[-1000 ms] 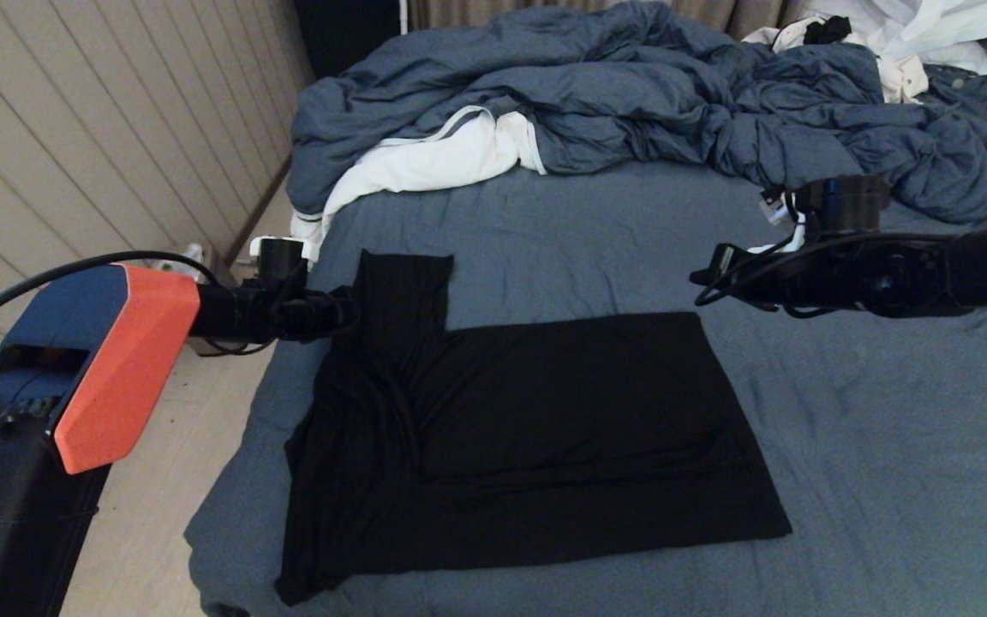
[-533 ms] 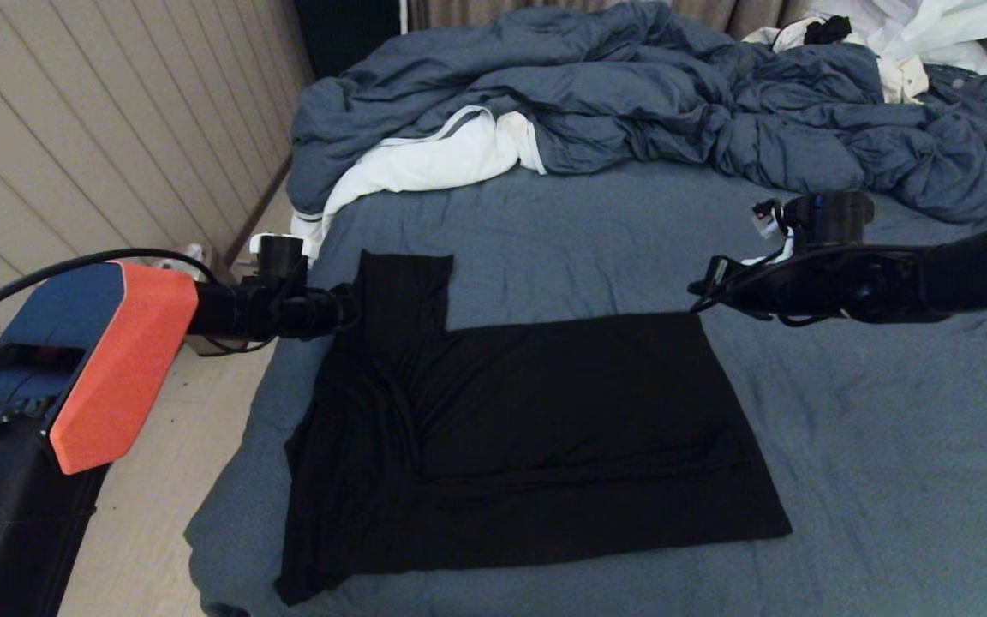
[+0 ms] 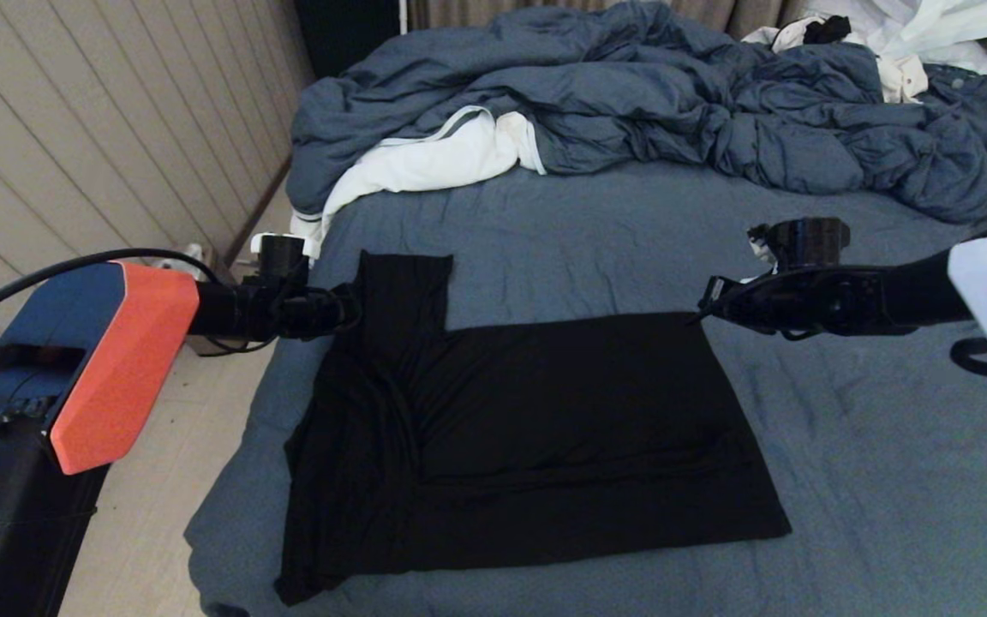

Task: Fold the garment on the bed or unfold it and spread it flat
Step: Fold the black T-shirt

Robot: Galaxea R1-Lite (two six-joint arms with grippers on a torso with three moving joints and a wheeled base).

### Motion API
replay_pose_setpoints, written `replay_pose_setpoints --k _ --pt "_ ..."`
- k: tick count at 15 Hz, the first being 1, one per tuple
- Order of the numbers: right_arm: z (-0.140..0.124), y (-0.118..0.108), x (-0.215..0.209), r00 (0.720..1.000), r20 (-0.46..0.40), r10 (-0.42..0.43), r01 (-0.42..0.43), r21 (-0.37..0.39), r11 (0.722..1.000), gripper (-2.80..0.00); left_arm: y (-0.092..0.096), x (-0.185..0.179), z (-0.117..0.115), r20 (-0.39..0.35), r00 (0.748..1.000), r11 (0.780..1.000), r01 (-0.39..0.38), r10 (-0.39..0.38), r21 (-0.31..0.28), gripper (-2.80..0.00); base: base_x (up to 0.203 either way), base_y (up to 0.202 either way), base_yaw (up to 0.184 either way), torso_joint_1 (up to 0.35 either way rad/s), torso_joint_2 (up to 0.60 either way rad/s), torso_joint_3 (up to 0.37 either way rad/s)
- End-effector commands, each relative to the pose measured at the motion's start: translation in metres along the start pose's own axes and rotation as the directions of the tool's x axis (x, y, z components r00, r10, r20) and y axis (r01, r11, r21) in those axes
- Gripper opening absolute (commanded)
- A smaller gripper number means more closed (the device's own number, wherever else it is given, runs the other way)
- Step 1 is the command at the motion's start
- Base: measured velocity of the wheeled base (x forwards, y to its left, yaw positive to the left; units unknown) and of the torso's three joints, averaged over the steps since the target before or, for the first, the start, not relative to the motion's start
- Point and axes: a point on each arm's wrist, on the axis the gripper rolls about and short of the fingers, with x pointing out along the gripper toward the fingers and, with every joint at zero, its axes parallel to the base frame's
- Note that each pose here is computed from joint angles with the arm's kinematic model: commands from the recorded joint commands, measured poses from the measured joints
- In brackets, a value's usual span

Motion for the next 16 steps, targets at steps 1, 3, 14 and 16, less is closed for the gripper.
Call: replay_pose_setpoints --k 1,3,14,16 --pt "-0.010 -0.006 0.014 0.999 -0.010 -0.042 0.042 0.000 0.999 0.00 -0.001 0.000 0.000 0.000 1.000 1.000 0.003 -0.003 -0.002 -2.80 0.000 0.000 0.000 0.000 0.00 0.000" --pt "-0.014 -0.009 0.024 0.999 -0.018 -0.049 0.049 0.002 0.999 0.00 -0.002 -0.001 0.000 0.001 1.000 1.000 0.005 -0.005 -0.001 -2.80 0.000 0.000 0.000 0.000 0.00 0.000" --pt "-0.028 -0.014 0.050 0.993 -0.018 -0.115 0.115 0.005 0.993 0.00 -0.005 0.003 -0.005 -0.011 1.000 1.000 0.009 -0.009 -0.004 -2.80 0.000 0.000 0.000 0.000 0.00 0.000" --pt "-0.029 -0.014 0.052 0.993 -0.020 -0.114 0.114 0.006 0.993 0.00 -0.005 0.003 -0.006 -0.011 1.000 1.000 0.010 -0.010 -0.003 -2.80 0.000 0.000 0.000 0.000 0.00 0.000"
